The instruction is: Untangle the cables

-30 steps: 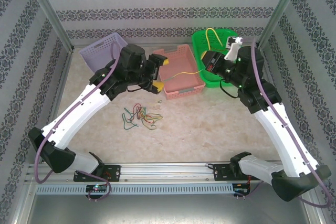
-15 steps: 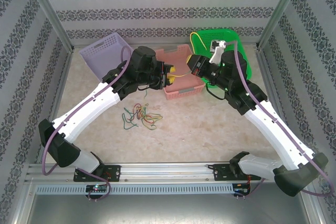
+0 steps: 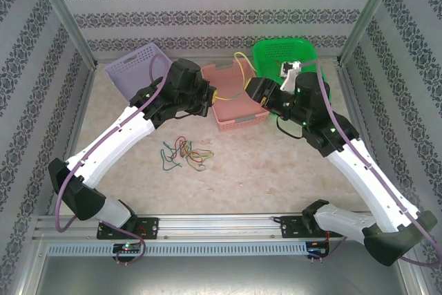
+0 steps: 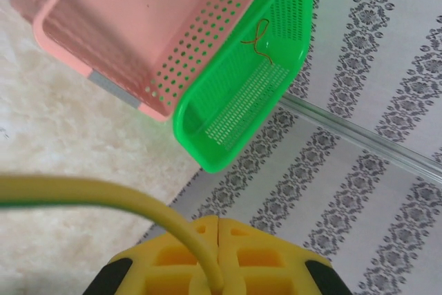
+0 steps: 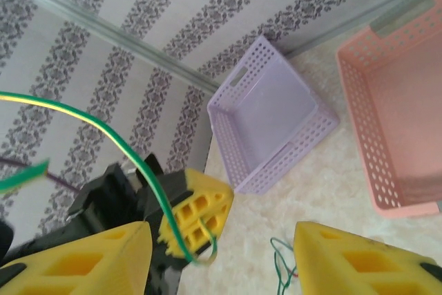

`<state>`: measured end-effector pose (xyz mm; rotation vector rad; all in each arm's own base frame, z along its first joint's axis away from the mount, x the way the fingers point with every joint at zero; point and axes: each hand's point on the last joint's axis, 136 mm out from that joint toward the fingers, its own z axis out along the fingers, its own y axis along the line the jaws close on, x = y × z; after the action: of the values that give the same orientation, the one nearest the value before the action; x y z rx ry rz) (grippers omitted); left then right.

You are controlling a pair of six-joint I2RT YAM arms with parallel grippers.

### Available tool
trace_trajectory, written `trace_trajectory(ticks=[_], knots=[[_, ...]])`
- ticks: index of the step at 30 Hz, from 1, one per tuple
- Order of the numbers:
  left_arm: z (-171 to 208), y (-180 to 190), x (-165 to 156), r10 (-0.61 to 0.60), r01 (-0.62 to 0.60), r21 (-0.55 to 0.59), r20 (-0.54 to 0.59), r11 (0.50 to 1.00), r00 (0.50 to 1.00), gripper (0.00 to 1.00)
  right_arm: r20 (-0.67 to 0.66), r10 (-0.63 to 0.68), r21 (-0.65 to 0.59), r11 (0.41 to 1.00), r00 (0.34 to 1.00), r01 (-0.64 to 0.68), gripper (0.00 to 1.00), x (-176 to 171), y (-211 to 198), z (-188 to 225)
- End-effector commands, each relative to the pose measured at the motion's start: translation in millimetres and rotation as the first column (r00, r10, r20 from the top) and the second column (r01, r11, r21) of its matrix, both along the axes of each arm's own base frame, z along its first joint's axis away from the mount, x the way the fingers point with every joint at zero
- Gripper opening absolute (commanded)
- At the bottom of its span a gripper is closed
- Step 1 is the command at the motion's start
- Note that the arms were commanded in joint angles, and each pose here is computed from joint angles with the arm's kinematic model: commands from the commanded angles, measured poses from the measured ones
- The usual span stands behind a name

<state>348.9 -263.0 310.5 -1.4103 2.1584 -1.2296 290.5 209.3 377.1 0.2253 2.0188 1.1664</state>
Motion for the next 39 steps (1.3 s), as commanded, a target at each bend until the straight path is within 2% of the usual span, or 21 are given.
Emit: trace_trajectory(ticks=[1, 6, 10, 12, 15, 19, 26, 32, 36, 39], knots=[[8.0, 22.1, 3.6, -0.011, 0.004, 0.12, 0.052, 0.993, 0.999, 0.0, 0.065, 0.08, -0.036, 0.996, 0.995, -0.078, 0.59, -29.4, -5.1, 17.3], [6.8, 32.1, 7.5, -0.051, 0.04, 0.206, 0.05, 0.978, 0.997, 0.0, 0.217, 0.165, -0.228, 0.967, 0.962, -0.114, 0.59, -53.8, -20.2, 30.5], [3.2, 36.6, 8.3, -0.092, 0.08, 0.27, 0.032, 0.959, 0.995, 0.0, 0.306, 0.174, -0.439, 0.898, 0.936, -0.024, 0.58, -53.9, -44.1, 30.0], [0.3, 36.7, 9.2, -0.107, 0.096, 0.286, 0.023, 0.953, 0.994, 0.0, 0.384, 0.213, -0.505, 0.863, 0.899, 0.012, 0.58, -52.9, -47.5, 35.7], [-3.7, 36.4, 9.1, -0.127, 0.116, 0.308, 0.013, 0.944, 0.992, 0.0, 0.499, 0.286, -0.559, 0.828, 0.818, 0.051, 0.62, -48.9, -41.7, 45.0], [-8.4, 36.0, 10.5, -0.14, 0.13, 0.326, 0.007, 0.936, 0.99, 0.0, 0.542, 0.417, -0.639, 0.769, 0.729, 0.035, 0.63, -41.7, -23.0, 40.7], [-16.1, 33.2, 10.9, -0.163, 0.156, 0.338, -0.006, 0.928, 0.987, 0.0, 0.534, 0.449, -0.632, 0.775, 0.716, -0.015, 0.59, -20.6, 1.9, 41.9], [-15.6, 34.0, 10.8, -0.166, 0.156, 0.342, -0.001, 0.927, 0.986, 0.0, 0.472, 0.424, -0.647, 0.763, 0.773, -0.023, 0.35, -2.9, 5.4, 27.3], [-15.2, 37.7, 11.0, -0.167, 0.155, 0.363, 0.002, 0.919, 0.986, 0.0, 0.463, 0.431, -0.642, 0.766, 0.774, -0.042, 0.0, -5.5, 6.6, 24.6], [-7.8, 49.7, 19.4, -0.174, 0.146, 0.401, 0.033, 0.904, 0.984, 0.0, 0.41, 0.484, -0.661, 0.742, 0.773, -0.114, 0.0, -17.7, 8.7, 11.3]])
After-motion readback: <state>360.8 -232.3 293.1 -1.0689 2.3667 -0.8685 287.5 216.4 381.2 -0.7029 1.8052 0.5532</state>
